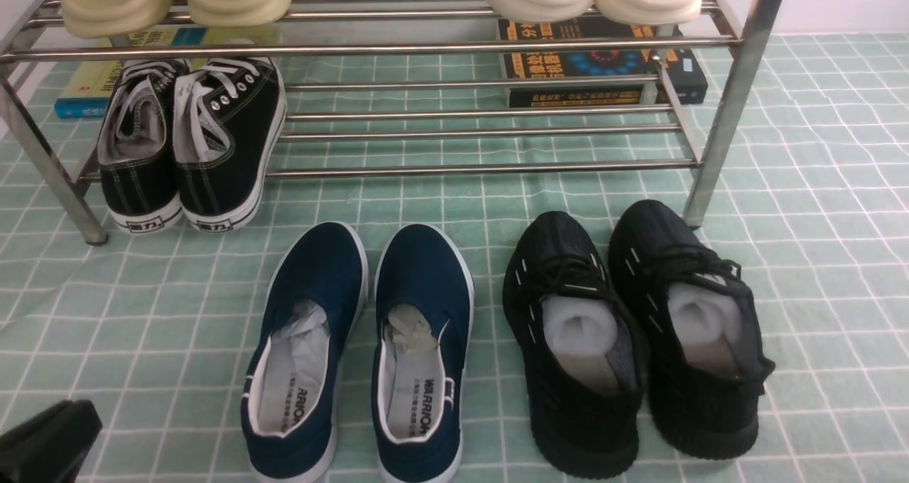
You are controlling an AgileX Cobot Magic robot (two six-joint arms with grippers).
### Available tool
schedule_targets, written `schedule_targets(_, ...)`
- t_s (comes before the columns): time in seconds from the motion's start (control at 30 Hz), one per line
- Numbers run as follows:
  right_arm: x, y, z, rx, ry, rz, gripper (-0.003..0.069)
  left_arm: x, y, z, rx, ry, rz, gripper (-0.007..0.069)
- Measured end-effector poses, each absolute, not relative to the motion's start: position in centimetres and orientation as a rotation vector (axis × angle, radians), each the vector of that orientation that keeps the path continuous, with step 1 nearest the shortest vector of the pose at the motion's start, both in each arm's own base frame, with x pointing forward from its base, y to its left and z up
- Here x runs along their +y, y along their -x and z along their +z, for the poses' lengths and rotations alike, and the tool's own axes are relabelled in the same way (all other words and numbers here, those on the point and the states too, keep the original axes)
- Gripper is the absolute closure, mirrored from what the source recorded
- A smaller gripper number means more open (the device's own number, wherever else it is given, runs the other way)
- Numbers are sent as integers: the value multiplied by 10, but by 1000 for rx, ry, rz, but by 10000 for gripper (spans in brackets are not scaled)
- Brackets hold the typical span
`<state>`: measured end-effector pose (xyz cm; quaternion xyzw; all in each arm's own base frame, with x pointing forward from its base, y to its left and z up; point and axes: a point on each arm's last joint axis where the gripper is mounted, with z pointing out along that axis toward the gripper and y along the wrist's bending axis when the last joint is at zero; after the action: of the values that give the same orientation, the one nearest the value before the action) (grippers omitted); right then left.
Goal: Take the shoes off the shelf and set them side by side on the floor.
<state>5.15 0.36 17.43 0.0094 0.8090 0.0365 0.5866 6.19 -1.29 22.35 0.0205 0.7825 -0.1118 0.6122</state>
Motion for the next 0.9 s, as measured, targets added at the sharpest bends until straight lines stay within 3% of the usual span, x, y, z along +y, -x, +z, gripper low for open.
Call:
schedule_targets(0.17, 4, -52, 174, 1886, -22, 85, 486, -5, -58, 189, 1811, 30, -156, 533)
schedule_targets(0.37, 4, -52, 174, 1886, -22, 85, 475, 1, -54, 175, 1832, 50, -36, 529)
schedule_targets(0.9, 4, -52, 174, 1885, -22, 85, 452, 2, -53, 174, 1853, 106, -62, 519)
